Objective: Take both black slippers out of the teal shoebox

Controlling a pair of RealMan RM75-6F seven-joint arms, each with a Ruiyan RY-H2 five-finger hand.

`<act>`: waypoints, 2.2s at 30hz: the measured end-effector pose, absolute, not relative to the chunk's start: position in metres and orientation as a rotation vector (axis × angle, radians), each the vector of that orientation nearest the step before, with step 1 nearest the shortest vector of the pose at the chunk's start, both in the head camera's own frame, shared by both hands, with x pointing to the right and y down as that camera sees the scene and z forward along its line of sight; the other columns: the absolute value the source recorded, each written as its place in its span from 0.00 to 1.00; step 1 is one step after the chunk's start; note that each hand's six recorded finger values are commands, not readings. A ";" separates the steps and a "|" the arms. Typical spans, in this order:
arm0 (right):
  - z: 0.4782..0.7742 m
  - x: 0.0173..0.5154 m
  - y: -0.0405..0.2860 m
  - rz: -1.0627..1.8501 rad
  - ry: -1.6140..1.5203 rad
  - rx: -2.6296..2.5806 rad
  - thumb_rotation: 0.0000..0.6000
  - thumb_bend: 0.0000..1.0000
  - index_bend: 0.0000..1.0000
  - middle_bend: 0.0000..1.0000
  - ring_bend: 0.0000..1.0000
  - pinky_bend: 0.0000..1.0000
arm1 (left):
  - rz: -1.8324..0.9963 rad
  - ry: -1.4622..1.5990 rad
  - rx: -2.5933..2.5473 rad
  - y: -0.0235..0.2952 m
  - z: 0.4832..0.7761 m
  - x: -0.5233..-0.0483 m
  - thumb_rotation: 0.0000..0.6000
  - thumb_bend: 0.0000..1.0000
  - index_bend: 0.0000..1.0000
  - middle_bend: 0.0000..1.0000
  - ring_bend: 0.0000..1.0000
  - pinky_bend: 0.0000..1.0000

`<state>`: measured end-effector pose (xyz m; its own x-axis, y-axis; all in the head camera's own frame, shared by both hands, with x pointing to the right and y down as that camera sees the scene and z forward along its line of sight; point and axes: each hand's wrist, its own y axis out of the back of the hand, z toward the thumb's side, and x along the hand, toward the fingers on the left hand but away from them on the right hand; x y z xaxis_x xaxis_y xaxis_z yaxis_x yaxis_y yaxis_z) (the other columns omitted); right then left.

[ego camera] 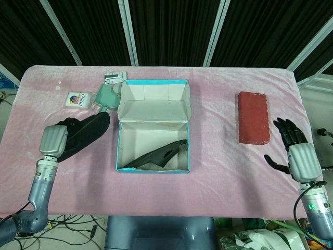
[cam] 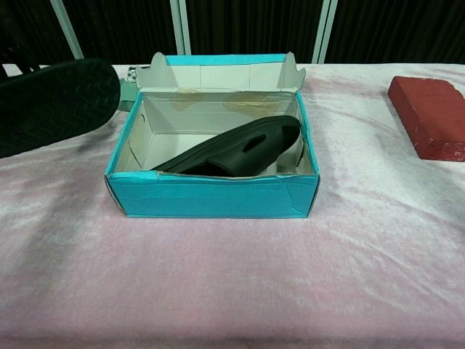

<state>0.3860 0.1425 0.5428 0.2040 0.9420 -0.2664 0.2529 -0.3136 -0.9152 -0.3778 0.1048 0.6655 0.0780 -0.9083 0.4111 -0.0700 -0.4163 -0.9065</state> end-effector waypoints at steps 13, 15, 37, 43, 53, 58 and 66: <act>0.546 0.271 0.123 0.877 -0.862 -2.049 1.00 0.13 0.00 0.05 0.00 0.15 | -1.580 0.738 -1.558 0.121 0.693 -0.370 1.00 0.00 0.00 0.05 0.00 0.05; 0.549 0.254 0.122 0.852 -0.810 -2.087 1.00 0.10 0.00 0.05 0.00 0.15 | -1.567 0.759 -1.588 0.120 0.689 -0.368 1.00 0.00 0.00 0.04 0.00 0.04; 0.626 0.137 0.082 0.939 -0.500 -2.205 1.00 0.12 0.00 0.08 0.00 0.15 | -1.399 1.311 -1.515 0.126 0.602 -0.429 1.00 0.00 0.03 0.16 0.01 0.12; 0.649 0.122 0.086 0.990 -0.435 -2.226 1.00 0.12 0.01 0.10 0.00 0.15 | -1.330 1.422 -1.515 0.133 0.580 -0.441 1.00 0.00 0.03 0.16 0.01 0.13; 0.674 0.124 0.093 1.076 -0.325 -2.174 1.00 0.16 0.04 0.12 0.00 0.16 | -1.392 1.429 -1.558 0.133 0.595 -0.450 1.00 0.00 0.03 0.15 0.01 0.13; 0.681 0.123 0.098 1.101 -0.296 -2.176 1.00 0.16 0.06 0.12 0.00 0.16 | -1.394 1.444 -1.562 0.132 0.597 -0.453 1.00 0.00 0.03 0.15 0.01 0.15; 0.695 0.114 0.107 1.104 -0.250 -2.170 1.00 0.31 0.33 0.30 0.16 0.25 | -1.397 1.471 -1.564 0.133 0.599 -0.460 1.00 0.00 0.04 0.15 0.01 0.15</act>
<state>0.1138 0.1074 0.6953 0.6218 0.4490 -0.6417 -0.1284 -0.7498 -0.6491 -0.4604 0.1329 0.5985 -0.1524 -0.9427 0.2968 -0.3451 -0.2307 -0.9098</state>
